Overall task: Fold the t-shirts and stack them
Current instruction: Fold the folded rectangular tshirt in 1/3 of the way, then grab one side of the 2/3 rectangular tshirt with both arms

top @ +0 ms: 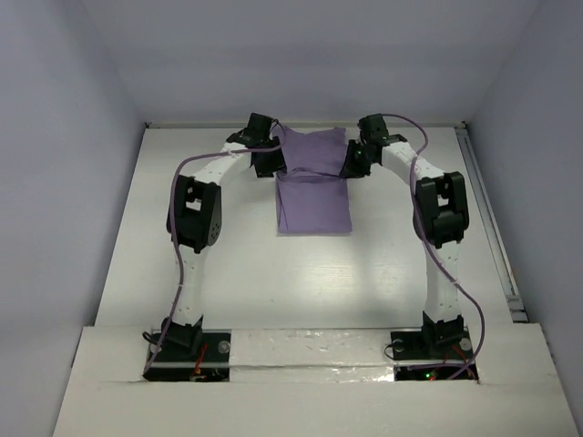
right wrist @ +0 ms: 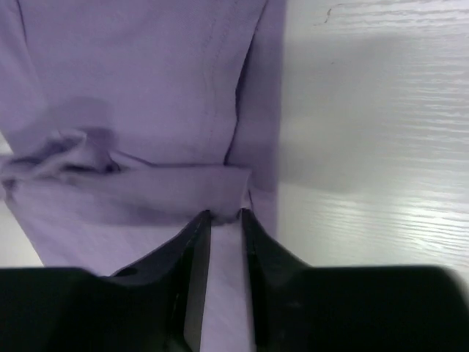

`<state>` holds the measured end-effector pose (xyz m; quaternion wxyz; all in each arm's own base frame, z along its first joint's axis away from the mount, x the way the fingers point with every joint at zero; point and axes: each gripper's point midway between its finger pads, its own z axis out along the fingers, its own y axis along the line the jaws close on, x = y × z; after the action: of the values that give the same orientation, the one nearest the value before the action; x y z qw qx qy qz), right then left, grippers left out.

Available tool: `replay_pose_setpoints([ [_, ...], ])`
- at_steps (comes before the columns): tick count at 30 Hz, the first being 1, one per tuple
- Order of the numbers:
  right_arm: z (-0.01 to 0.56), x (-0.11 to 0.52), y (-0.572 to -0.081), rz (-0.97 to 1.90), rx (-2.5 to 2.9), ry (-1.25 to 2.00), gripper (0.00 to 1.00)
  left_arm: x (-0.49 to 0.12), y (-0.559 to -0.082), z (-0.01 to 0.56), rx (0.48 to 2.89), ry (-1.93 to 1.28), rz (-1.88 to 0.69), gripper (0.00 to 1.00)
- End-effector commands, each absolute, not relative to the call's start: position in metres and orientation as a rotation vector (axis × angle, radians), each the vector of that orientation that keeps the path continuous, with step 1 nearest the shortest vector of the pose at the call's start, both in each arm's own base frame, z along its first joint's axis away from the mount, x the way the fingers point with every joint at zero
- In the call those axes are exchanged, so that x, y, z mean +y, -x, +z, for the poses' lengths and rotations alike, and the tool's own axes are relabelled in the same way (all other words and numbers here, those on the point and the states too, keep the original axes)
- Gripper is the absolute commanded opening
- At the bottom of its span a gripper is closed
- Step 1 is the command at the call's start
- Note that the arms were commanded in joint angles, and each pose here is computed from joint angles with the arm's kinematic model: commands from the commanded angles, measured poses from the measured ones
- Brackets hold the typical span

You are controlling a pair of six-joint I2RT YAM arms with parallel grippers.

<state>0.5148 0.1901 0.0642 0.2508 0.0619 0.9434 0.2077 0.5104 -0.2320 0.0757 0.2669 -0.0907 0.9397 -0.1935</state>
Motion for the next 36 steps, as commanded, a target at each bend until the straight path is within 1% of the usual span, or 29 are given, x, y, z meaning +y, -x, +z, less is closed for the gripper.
replay_pose_setpoints([
  [1, 0.11, 0.179, -0.527, 0.507, 2.485, -0.168, 0.32, -0.226, -0.515, 0.134, 2.442, 0.198, -0.52, 0.44],
  [2, 0.115, 0.177, -0.526, 0.502, 2.475, -0.167, 0.45, -0.224, -0.51, 0.135, 2.436, 0.206, -0.521, 0.49],
  [3, 0.121, 0.176, -0.524, 0.5, 2.472, -0.163, 0.61, -0.225, -0.51, 0.144, 2.405, 0.21, -0.539, 0.51],
  [4, 0.127, 0.176, -0.522, 0.499, 2.467, -0.159, 0.65, -0.224, -0.504, 0.167, 2.359, 0.21, -0.571, 0.5],
  [5, 0.145, 0.175, -0.518, 0.511, 2.437, -0.153, 0.66, -0.226, -0.486, 0.152, 2.395, 0.203, -0.57, 0.5],
  [6, 0.14, 0.178, -0.509, 0.547, 2.442, -0.144, 0.6, -0.233, -0.481, 0.159, 2.361, 0.191, -0.595, 0.5],
  [7, 0.143, 0.182, -0.502, 0.589, 2.432, -0.14, 0.48, -0.247, -0.462, 0.172, 2.341, 0.15, -0.636, 0.49],
  [8, 0.162, 0.185, -0.493, 0.638, 2.388, -0.125, 0.34, -0.255, -0.437, 0.148, 2.403, 0.129, -0.669, 0.47],
  [9, 0.149, 0.197, -0.478, 0.713, 2.398, -0.097, 0.11, -0.268, -0.43, 0.149, 2.378, 0.119, -0.726, 0.41],
  [10, 0.15, 0.202, -0.472, 0.764, 2.39, -0.105, 0.04, -0.285, -0.411, 0.147, 2.384, 0.076, -0.76, 0.41],
  [11, 0.15, 0.215, -0.463, 0.806, 2.396, -0.074, 0.0, -0.286, -0.394, 0.124, 2.433, 0.069, -0.758, 0.41],
  [12, 0.144, 0.222, -0.457, 0.832, 2.414, -0.056, 0.0, -0.291, -0.39, 0.12, 2.424, 0.063, -0.781, 0.4],
  [13, 0.139, 0.227, -0.451, 0.837, 2.436, -0.037, 0.0, -0.291, -0.385, 0.111, 2.446, 0.094, -0.796, 0.36],
  [14, 0.133, 0.231, -0.445, 0.837, 2.462, -0.031, 0.0, -0.288, -0.374, 0.093, 2.489, 0.103, -0.802, 0.33],
  [15, 0.137, 0.236, -0.437, 0.856, 2.45, -0.013, 0.0, -0.287, -0.372, 0.087, 2.496, 0.109, -0.793, 0.33],
  [16, 0.137, 0.237, -0.432, 0.883, 2.44, -0.035, 0.0, -0.283, -0.37, 0.083, 2.504, 0.119, -0.779, 0.33],
  [17, 0.111, 0.232, -0.409, 0.89, 2.499, -0.064, 0.0, -0.28, -0.368, 0.082, 2.5, 0.122, -0.769, 0.33],
  [18, 0.12, 0.232, -0.406, 0.914, 2.445, -0.057, 0.0, -0.276, -0.362, 0.075, 2.503, 0.127, -0.76, 0.33],
  [19, 0.11, 0.23, -0.397, 0.918, 2.463, -0.077, 0.0, -0.273, -0.359, 0.075, 2.496, 0.128, -0.755, 0.33],
  [20, 0.088, 0.225, -0.381, 0.912, 2.517, -0.099, 0.0, -0.271, -0.358, 0.08, 2.478, 0.128, -0.757, 0.33],
  [22, 0.065, 0.217, -0.374, 0.855, 2.559, -0.129, 0.0, -0.261, -0.351, 0.062, 2.519, 0.155, -0.733, 0.33],
  [26, 0.025, 0.194, -0.364, 0.755, 2.625, -0.211, 0.0, -0.233, -0.361, 0.04, 2.526, 0.229, -0.636, 0.33],
  [27, 0.017, 0.19, -0.358, 0.734, 2.643, -0.225, 0.0, -0.228, -0.357, 0.037, 2.538, 0.239, -0.643, 0.34],
  [30, 0.028, 0.19, -0.353, 0.755, 2.622, -0.207, 0.0, -0.212, -0.354, 0.055, 2.48, 0.257, -0.639, 0.36],
  [31, 0.032, 0.19, -0.349, 0.763, 2.616, -0.207, 0.0, -0.208, -0.355, 0.074, 2.426, 0.262, -0.658, 0.37],
  [32, 0.038, 0.191, -0.349, 0.772, 2.603, -0.205, 0.03, -0.206, -0.352, 0.079, 2.409, 0.266, -0.66, 0.37],
  [33, 0.051, 0.192, -0.349, 0.79, 2.574, -0.198, 0.1, -0.204, -0.348, 0.078, 2.405, 0.276, -0.661, 0.38],
  [35, 0.059, 0.193, -0.346, 0.815, 2.56, -0.203, 0.15, -0.208, -0.341, 0.081, 2.4, 0.286, -0.721, 0.38],
  [36, 0.065, 0.193, -0.346, 0.82, 2.547, -0.204, 0.2, -0.21, -0.339, 0.079, 2.406, 0.291, -0.74, 0.38],
])
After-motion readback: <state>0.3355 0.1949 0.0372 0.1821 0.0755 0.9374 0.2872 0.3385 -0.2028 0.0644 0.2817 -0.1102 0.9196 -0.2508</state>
